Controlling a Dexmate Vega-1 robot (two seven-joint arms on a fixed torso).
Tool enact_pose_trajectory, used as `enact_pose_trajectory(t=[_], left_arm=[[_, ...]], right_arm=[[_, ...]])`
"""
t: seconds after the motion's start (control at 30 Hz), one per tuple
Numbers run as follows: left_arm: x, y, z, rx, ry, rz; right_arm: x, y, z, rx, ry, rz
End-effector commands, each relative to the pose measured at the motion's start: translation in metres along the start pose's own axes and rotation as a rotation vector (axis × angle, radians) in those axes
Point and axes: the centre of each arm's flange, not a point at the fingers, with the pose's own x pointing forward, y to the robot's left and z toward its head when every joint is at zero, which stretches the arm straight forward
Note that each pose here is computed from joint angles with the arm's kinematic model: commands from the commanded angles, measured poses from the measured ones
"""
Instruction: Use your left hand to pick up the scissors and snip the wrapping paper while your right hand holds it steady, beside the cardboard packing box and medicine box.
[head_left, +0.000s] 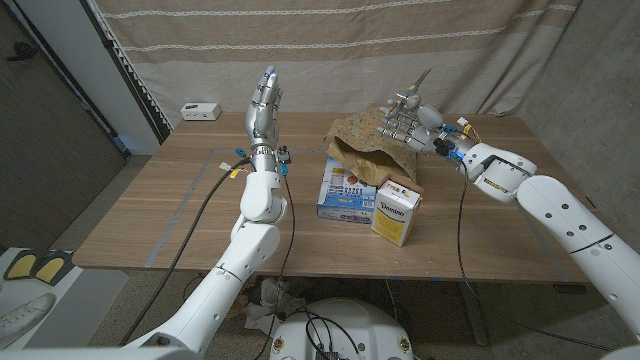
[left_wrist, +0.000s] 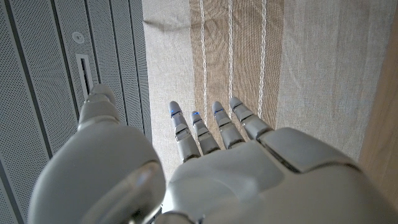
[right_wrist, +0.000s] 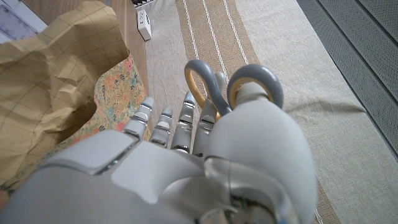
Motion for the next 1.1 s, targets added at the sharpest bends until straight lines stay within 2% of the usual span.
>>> enact_pose_trajectory(t=[0.03,0.6,1.1], left_arm=[[-0.002,0.0014,-0.0021,-0.006,0.004,0.001],[-0.0026,0.0023,-0.0044,-0.01,0.008,0.002],[-0.0075,-0.0003,-0.0036,-0.007,0.013,-0.003]], right_arm=[[0.0017,0.0021,-0.001,0.002,-0.006,0.012],[0.0049,0.0004,-0.0034,0.019,0.004,0.009],[-0.0018,-0.0024,-0.0056,0.03,0.005,-0.001]])
